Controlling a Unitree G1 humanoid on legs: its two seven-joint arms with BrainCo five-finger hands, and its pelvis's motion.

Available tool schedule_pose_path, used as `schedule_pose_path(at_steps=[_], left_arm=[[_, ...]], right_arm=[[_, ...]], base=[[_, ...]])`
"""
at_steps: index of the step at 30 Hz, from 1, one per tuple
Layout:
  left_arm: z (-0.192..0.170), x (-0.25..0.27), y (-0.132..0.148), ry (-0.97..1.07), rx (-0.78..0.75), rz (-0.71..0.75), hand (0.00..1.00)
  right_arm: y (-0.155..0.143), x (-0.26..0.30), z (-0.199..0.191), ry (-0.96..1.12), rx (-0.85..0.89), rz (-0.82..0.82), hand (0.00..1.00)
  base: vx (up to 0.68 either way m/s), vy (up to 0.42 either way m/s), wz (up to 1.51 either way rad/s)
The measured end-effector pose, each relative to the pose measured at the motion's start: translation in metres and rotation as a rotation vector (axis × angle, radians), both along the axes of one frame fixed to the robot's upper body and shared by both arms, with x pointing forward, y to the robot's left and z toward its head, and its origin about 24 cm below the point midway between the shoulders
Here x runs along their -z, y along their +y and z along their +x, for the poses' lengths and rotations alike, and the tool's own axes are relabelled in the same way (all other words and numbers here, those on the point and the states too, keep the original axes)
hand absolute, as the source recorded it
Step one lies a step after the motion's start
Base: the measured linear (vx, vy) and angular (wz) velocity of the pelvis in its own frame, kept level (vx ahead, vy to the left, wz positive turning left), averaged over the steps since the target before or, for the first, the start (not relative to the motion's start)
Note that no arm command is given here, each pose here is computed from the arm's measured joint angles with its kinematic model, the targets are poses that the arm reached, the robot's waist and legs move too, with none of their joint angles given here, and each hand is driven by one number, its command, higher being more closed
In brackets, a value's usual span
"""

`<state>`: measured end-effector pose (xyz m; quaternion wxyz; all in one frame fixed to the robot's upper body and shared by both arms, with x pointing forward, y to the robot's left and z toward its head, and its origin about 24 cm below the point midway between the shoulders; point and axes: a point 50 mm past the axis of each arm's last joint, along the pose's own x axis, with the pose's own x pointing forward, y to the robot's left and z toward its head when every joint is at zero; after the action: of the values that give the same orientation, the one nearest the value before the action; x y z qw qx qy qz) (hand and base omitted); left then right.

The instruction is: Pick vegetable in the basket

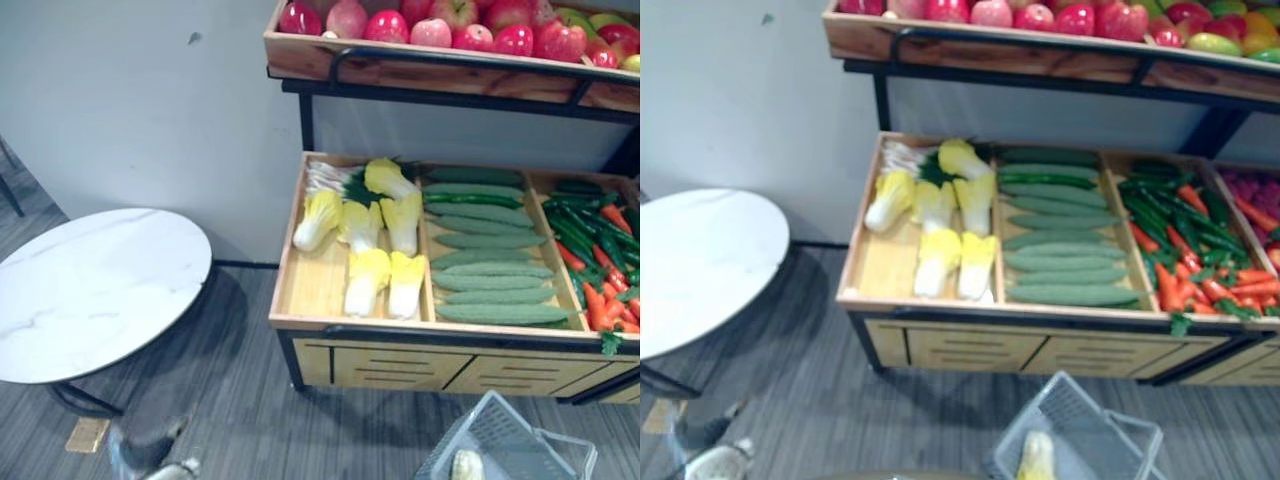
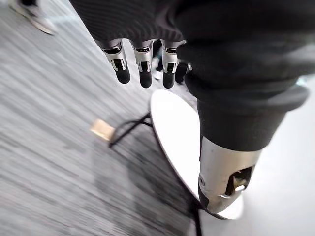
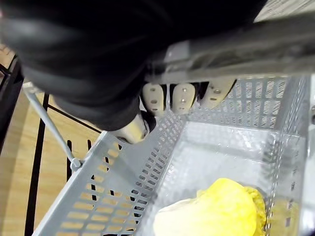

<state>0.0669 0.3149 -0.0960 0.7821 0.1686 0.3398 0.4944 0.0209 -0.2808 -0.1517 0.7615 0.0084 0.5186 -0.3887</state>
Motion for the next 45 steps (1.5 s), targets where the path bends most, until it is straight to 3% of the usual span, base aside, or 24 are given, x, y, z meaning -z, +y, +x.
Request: schedule_pose_path(at_steps=[4,7,18,25,31,38,45], left_arm=[[-0.047,0.032,-0.015,0.152,-0.145,-0.174,0.0],[-0.059,0.042,-0.026,0.155,-0.194,-0.275,0.0],[-0.044,0.059,-0.06,0.227,0.094,-0.482,0.0],[-0.027,0.062,-0.072,0.272,0.277,-0.524,0.0],[0.001,0.059,-0.075,0.272,0.444,-0.485,0.0],[-0.016,0.061,-0.075,0.306,0.408,-0.506,0.0],[0.004,0.062,-0.087,0.262,0.438,-0.531,0.0]], right_arm=[[0.0,0.0,0.003,-0.001,0.006,-0.01,1.0],[0.001,0.001,0.002,0.004,0.006,-0.006,1.0],[0.0,-0.001,0.013,0.002,-0.054,-0.018,1.0],[0.002,-0.001,0.021,-0.028,-0.054,-0.01,1.0],[0.005,-0.007,0.059,-0.13,-0.111,-0.02,1.0],[0.009,-0.009,0.072,-0.154,-0.176,-0.015,1.0],[0.021,-0.005,0.077,-0.157,-0.196,0.022,1.0]], base=[[0.05,-0.006,-0.23],[0.03,-0.007,-0.15],[-0.03,-0.013,-0.12],[-0.01,0.038,-0.31],[-0.14,0.174,-0.98],[0.0,-0.017,-1.27],[-0.03,-0.242,-1.03]])
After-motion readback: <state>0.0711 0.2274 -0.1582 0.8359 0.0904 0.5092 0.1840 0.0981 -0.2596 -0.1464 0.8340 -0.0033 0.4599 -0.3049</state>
